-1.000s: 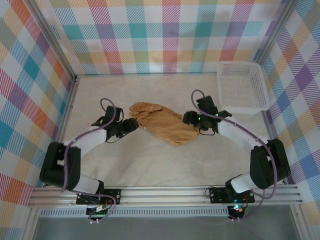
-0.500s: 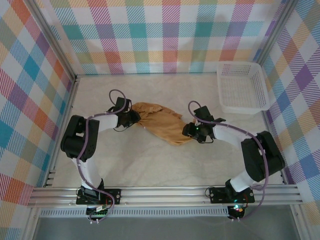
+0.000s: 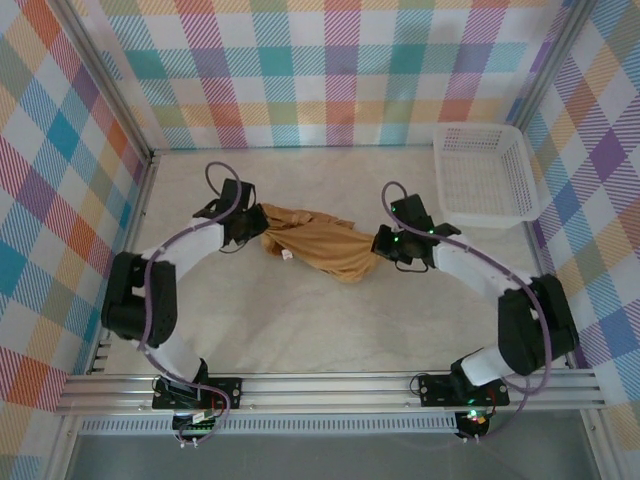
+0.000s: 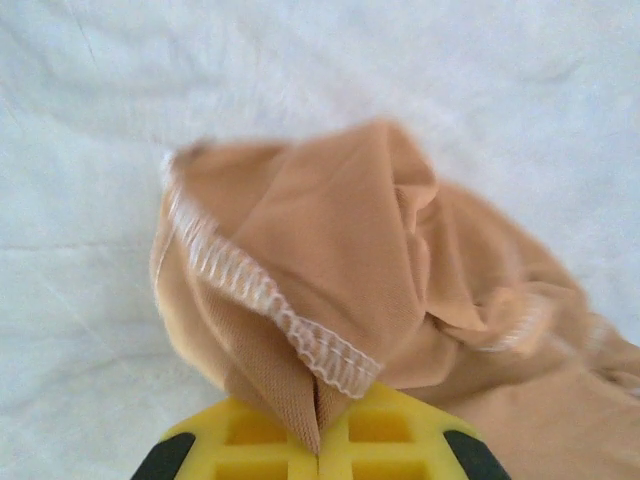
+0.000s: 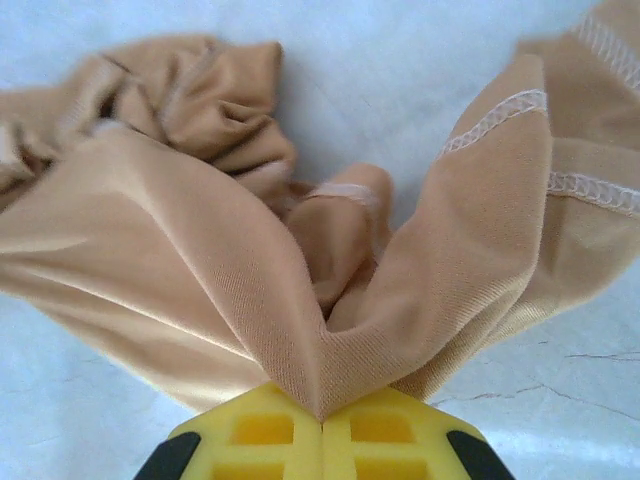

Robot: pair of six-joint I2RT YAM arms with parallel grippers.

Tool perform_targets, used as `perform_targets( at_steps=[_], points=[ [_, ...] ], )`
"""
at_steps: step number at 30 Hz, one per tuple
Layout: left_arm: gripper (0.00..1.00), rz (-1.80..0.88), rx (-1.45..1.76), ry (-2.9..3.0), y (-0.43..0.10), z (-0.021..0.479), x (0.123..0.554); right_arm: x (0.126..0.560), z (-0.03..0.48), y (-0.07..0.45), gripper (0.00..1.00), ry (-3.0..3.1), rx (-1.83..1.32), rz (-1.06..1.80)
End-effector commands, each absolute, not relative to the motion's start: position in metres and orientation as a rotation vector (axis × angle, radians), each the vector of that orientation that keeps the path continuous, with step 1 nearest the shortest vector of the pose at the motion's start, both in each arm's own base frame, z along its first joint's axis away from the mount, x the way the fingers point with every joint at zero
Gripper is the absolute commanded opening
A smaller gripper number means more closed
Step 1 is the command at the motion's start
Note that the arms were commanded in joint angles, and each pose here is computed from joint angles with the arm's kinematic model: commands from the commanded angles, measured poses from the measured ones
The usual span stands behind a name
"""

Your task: Fold the inside-out t-shirt

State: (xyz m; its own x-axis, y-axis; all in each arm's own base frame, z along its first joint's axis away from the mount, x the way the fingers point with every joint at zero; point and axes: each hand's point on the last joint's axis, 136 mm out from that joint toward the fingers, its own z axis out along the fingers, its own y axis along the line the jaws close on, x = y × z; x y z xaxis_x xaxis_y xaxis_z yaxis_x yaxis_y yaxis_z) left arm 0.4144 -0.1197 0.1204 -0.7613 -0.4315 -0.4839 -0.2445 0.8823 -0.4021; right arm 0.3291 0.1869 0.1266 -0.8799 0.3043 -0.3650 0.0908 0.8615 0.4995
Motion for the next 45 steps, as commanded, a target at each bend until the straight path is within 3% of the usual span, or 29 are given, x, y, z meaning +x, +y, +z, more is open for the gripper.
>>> perform_targets(
  at_steps=[1, 5, 9, 13, 16, 22, 23, 24, 26, 27, 28, 33, 39, 45],
  points=[
    [0.0, -0.254, -0.381, 2.416, -0.096, 0.179, 0.396, 0.33, 0.195, 0.174, 0.0, 2.467, 0.22, 0.64],
    [0.0, -0.165, -0.374, 2.288, -0.07, 0.246, 0.368, 0.32, 0.271, 0.159, 0.0, 2.297, 0.183, 0.641],
    [0.0, -0.264, -0.363, 2.159, -0.066, 0.3, 0.336, 0.301, 0.323, 0.156, 0.0, 2.184, 0.16, 0.729],
    [0.0, -0.354, -0.336, 2.119, -0.073, 0.327, 0.324, 0.3, 0.336, 0.162, 0.0, 2.19, 0.154, 0.783],
    [0.0, -0.335, -0.316, 2.144, -0.078, 0.324, 0.342, 0.326, 0.321, 0.162, 0.0, 2.229, 0.177, 0.742],
    [0.0, -0.224, -0.285, 2.372, -0.098, 0.269, 0.446, 0.434, 0.266, 0.141, 0.0, 2.318, 0.351, 0.721],
    [0.0, -0.208, -0.288, 2.42, -0.101, 0.257, 0.463, 0.451, 0.254, 0.139, 0.13, 2.342, 0.368, 0.703],
    [0.18, -0.19, -0.303, 2.457, -0.101, 0.247, 0.475, 0.463, 0.247, 0.14, 0.3, 2.367, 0.371, 0.693],
    [0.53, -0.172, -0.316, 2.515, -0.103, 0.229, 0.486, 0.471, 0.236, 0.148, 0.48, 2.432, 0.362, 0.715],
    [0.64, -0.165, -0.317, 2.531, -0.103, 0.224, 0.486, 0.469, 0.23, 0.156, 0.53, 2.461, 0.349, 0.748],
    [0.67, -0.168, -0.317, 2.538, -0.103, 0.219, 0.482, 0.465, 0.223, 0.162, 0.55, 2.483, 0.336, 0.763],
    [0.62, -0.284, -0.325, 2.624, -0.111, 0.168, 0.434, 0.424, 0.163, 0.178, 0.56, 2.616, 0.262, 0.729],
    [0.64, -0.54, -0.388, 2.717, -0.136, 0.104, 0.359, 0.386, 0.092, 0.167, 0.56, 2.76, 0.312, 0.679],
    [0.66, -0.682, -0.431, 2.748, -0.159, 0.066, 0.339, 0.379, 0.048, 0.154, 0.58, 2.846, 0.355, 0.577]
  ],
)
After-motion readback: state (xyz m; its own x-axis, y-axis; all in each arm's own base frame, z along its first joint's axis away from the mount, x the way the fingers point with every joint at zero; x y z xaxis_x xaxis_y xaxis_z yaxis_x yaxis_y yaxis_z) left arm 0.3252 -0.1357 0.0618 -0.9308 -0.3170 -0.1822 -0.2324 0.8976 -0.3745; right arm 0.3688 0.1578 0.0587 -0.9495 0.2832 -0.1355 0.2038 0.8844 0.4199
